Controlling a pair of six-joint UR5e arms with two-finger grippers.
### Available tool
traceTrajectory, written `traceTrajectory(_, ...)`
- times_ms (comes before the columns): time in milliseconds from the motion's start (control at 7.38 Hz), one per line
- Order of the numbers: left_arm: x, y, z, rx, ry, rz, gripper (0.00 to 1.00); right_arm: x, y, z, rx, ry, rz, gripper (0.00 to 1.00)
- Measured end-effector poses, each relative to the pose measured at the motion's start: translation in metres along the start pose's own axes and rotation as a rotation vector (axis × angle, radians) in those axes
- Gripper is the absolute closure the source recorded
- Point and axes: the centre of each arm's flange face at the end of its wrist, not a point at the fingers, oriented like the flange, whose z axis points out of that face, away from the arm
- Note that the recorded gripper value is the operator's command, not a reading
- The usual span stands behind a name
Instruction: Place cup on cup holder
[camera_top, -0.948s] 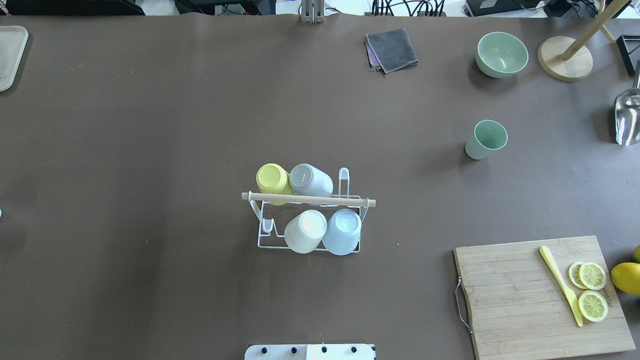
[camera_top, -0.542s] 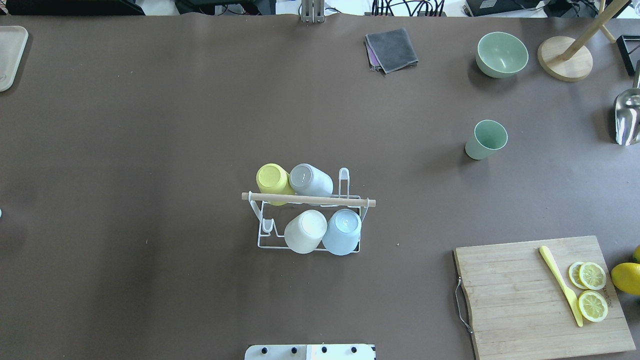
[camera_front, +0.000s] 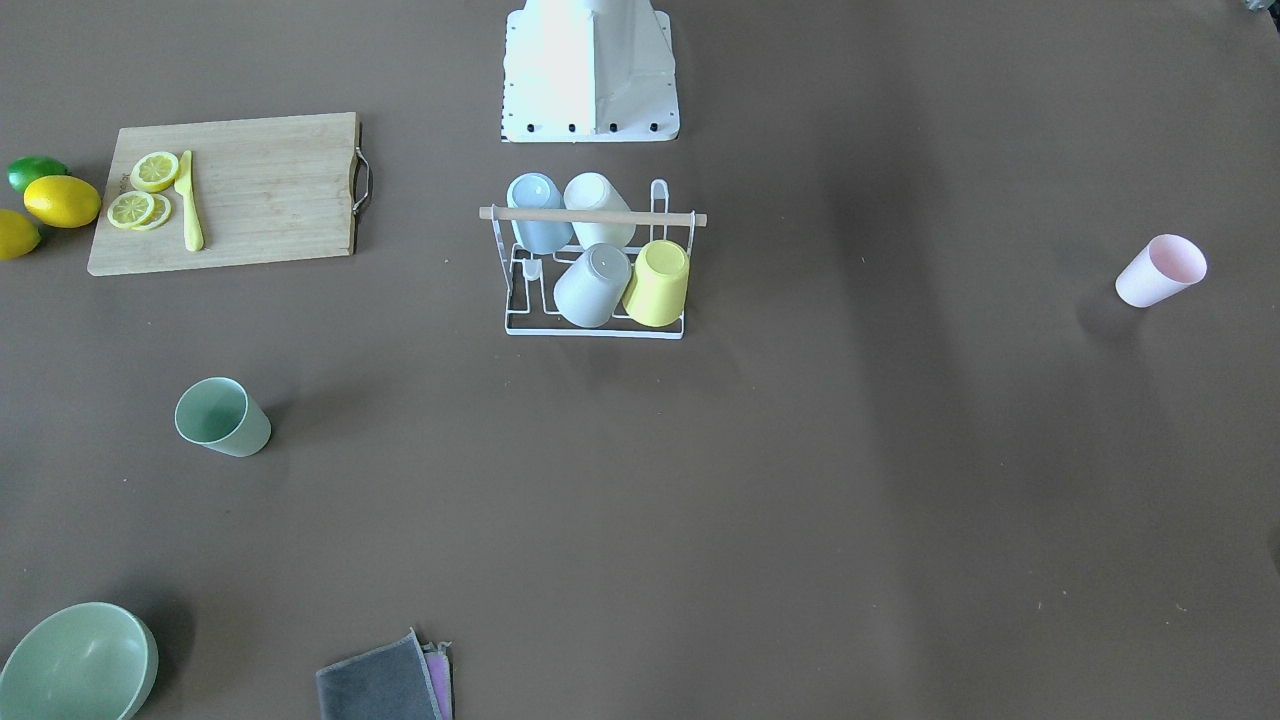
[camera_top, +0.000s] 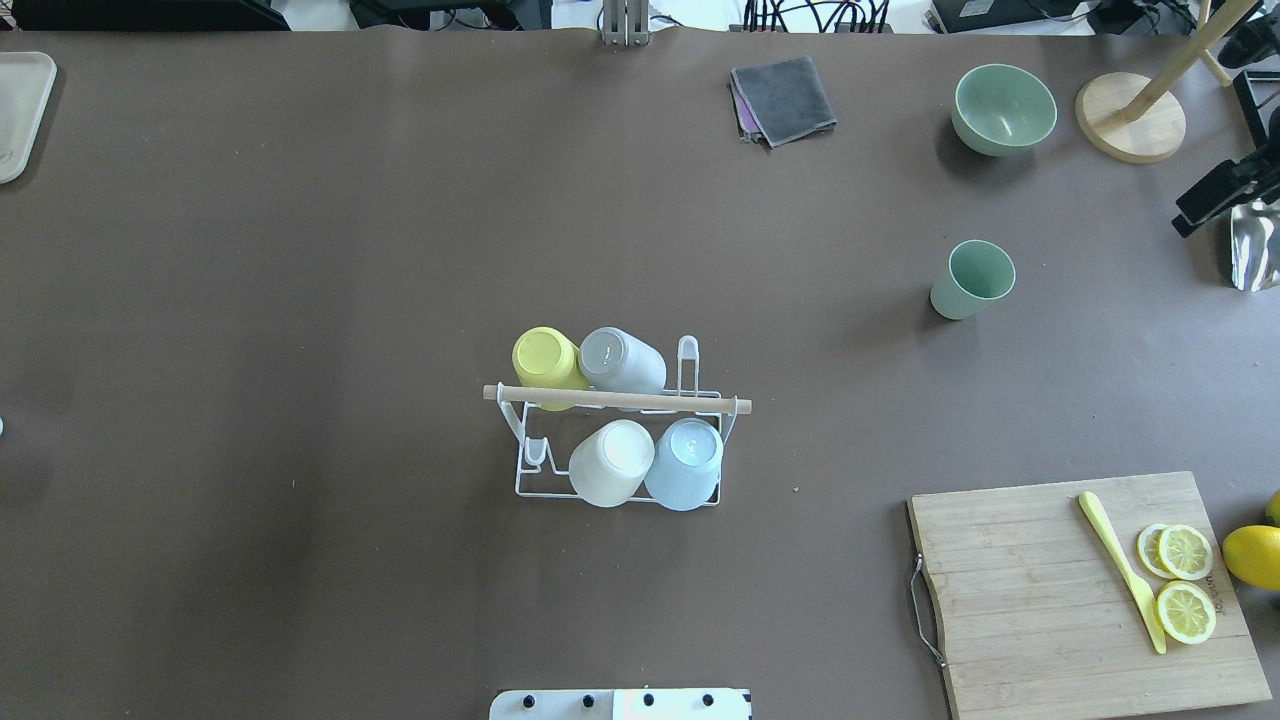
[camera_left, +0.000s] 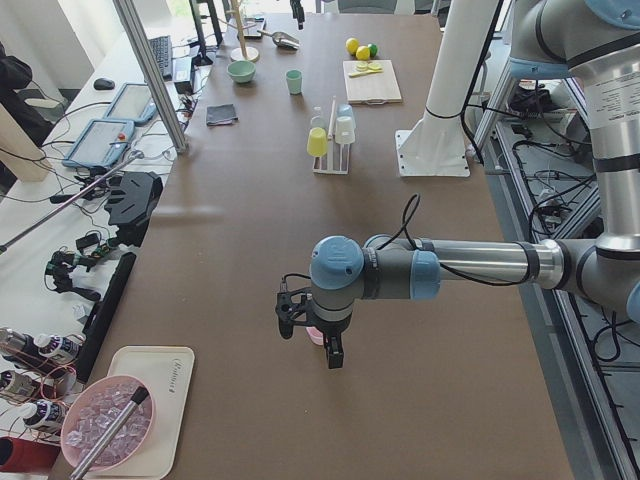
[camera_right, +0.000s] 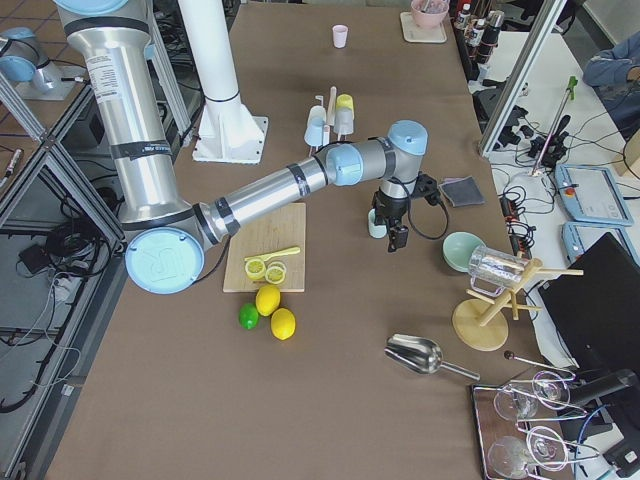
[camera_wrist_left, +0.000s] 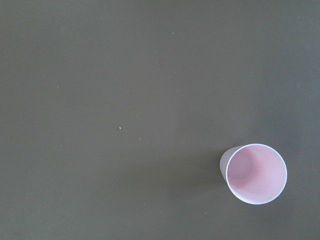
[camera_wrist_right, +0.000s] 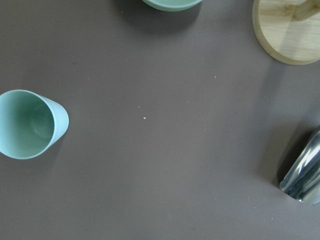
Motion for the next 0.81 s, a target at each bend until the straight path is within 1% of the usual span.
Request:
traceTrajectory(271,0.057,-0.085,0.007,-0.100,-0.020,0.040,0.02,-0.041,-0.047,-0.001,-0.032,0.005,-0.037,0.00)
traceTrajectory(406,0.086,-0.112,0.017,-0.151,-0.031,0.075,0.02,-0.059,-0.074,0.006,-0.062,0.003,-0.050,0.00)
traceTrajectory(542,0.108,-0.127,0.030,-0.193,-0.040,0.101,0.02,-0.076,-0.103,0.017,-0.099,0.008,-0.064,0.00)
traceTrajectory(677,0.128,-0.133,0.049,-0.234,-0.048,0.135,0.02,-0.094,-0.133,0.031,-0.137,0.021,-0.077,0.00)
traceTrajectory(812,0.146,-0.134,0.070,-0.277,-0.057,0.199,0.02,-0.110,-0.166,0.044,-0.178,0.032,-0.091,0.00)
